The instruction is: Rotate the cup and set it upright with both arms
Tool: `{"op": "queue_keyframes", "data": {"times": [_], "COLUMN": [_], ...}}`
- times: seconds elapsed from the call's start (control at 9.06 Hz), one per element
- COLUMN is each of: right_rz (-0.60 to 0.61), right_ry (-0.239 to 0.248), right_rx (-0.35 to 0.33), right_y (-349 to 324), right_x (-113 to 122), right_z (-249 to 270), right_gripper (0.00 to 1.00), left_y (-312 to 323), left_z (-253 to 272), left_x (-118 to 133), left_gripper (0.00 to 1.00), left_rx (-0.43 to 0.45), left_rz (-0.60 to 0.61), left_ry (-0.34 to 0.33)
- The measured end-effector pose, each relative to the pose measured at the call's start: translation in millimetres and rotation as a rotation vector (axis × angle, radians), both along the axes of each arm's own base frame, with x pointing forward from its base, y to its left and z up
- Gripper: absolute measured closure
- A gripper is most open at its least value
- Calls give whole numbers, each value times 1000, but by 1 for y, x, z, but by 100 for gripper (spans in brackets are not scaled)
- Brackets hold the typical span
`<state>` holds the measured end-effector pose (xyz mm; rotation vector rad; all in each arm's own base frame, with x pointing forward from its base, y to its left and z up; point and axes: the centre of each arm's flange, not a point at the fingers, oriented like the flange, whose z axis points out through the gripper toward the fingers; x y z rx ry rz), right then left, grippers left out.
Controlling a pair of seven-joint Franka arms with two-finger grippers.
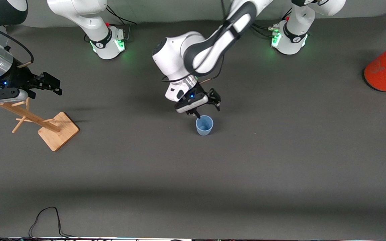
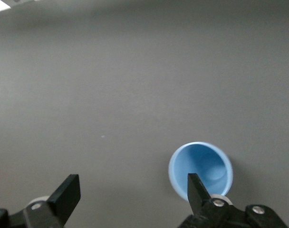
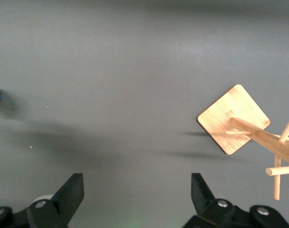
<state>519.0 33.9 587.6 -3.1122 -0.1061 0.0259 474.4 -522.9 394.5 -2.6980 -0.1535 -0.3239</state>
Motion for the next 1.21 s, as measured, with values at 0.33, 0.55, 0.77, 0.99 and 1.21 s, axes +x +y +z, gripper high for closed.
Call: {"op": "queue_keyframes", "data": {"times": [0.33, 0.55, 0.77, 0.99, 1.21], "right_rz": [2, 28, 30, 23, 22], "right_ry": [0, -2, -15, -19, -14], "right_rx": [0, 1, 4, 4, 4], "right_y": [1, 14, 15, 12, 12], "right_x": [0, 0, 5, 12, 17], "right_z": [0, 0, 6, 7, 3], "right_gripper": [0, 0, 0, 0, 0], "left_y": [117, 178, 232, 298, 357], "left_z": [92, 138, 159, 145, 142], "left_x": [92, 102, 97, 86, 63], "left_gripper": [0, 0, 0, 0, 0], "left_rx": [-185, -217, -255, -284, -299], "left_rz": [-84, -130, -75, -113, -114], "left_ry": [199, 280, 338, 360, 355]}}
